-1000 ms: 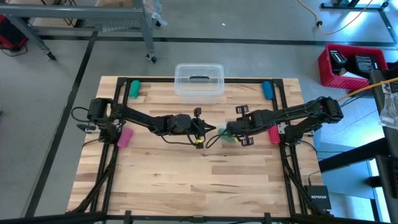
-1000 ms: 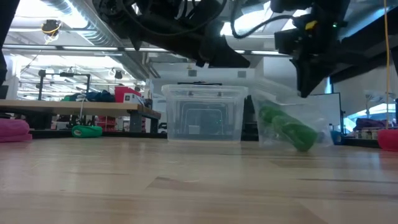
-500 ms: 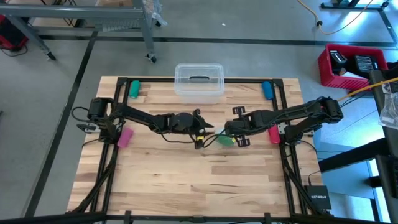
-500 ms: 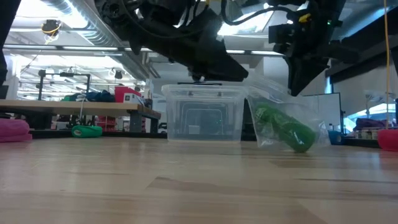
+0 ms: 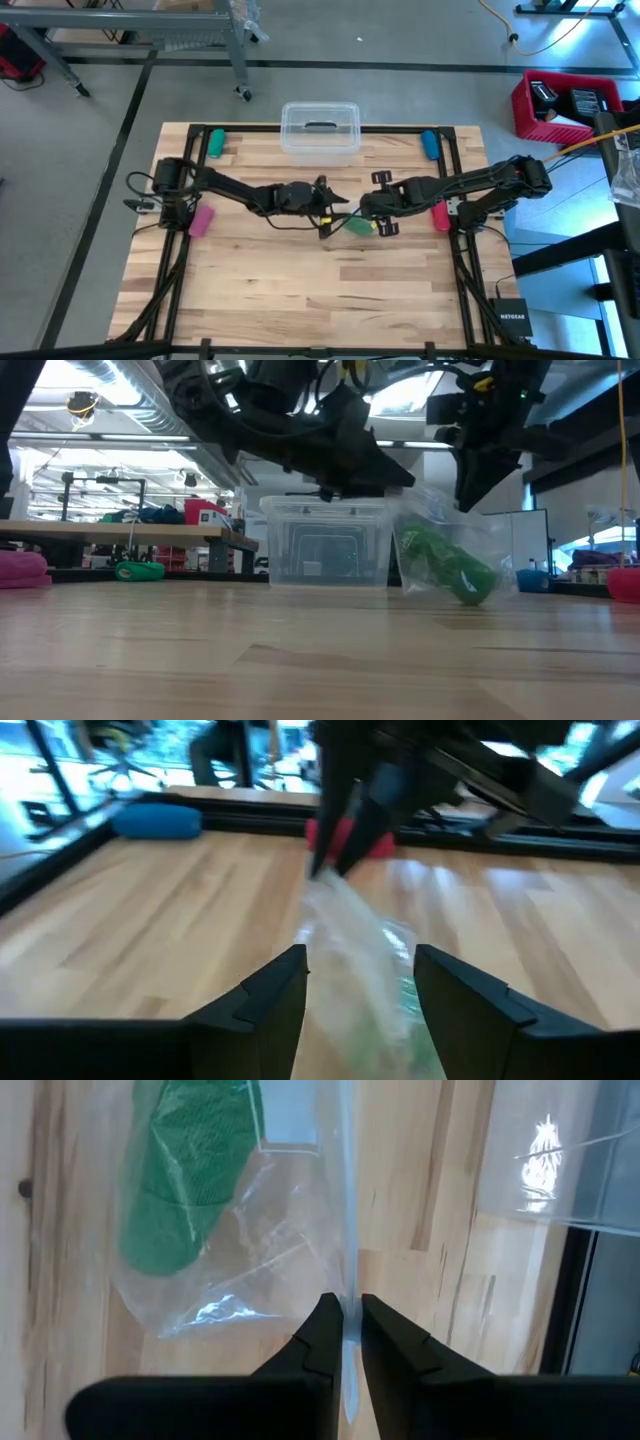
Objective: Roll bandage
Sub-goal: Close the transparent zip bag, then open the transparent bin
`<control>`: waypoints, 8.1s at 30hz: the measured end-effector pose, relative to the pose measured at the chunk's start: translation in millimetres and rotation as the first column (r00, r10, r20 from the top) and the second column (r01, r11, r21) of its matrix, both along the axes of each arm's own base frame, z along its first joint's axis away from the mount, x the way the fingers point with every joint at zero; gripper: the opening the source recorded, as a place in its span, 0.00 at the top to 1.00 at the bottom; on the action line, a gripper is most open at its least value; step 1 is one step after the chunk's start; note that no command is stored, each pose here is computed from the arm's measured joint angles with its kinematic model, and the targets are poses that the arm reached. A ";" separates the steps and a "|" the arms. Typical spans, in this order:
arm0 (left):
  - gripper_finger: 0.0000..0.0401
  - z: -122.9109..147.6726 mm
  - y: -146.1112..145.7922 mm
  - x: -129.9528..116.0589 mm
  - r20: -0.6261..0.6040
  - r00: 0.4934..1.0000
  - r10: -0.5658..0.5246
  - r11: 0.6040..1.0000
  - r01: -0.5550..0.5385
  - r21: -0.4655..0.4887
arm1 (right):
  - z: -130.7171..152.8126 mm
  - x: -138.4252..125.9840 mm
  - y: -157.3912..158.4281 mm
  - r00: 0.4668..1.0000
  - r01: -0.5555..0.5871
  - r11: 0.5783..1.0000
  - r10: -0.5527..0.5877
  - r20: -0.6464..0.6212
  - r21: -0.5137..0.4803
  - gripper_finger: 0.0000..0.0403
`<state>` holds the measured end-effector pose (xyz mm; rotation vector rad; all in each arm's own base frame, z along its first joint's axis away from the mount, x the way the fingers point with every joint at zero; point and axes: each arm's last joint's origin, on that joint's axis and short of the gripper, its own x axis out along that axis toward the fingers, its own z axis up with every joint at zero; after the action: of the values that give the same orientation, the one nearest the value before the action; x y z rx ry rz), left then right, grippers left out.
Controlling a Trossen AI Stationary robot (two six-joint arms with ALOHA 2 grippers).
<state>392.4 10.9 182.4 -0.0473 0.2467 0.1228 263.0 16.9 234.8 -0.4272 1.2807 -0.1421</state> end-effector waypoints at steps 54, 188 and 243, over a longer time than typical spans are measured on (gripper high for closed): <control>0.98 14.0 -17.0 -5.3 -0.142 0.989 0.045 0.983 -0.019 0.180 | -4.1 -19.4 -0.8 0.980 0.097 0.994 -0.088 -0.176 0.042 0.91; 0.68 16.5 30.8 -141.2 -0.226 0.905 0.362 0.931 -0.339 0.133 | 37.6 98.9 -252.7 0.861 0.029 0.986 -0.108 0.498 0.164 0.62; 0.68 13.4 24.3 -142.0 -0.257 0.903 0.345 0.938 -0.325 0.117 | 147.5 -32.7 -120.9 0.854 0.497 0.868 -0.490 0.174 0.003 0.89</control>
<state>250.4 35.2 195.8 -0.0003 0.5111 0.4847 230.3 -104.0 382.3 -0.1069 1.1964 -0.6312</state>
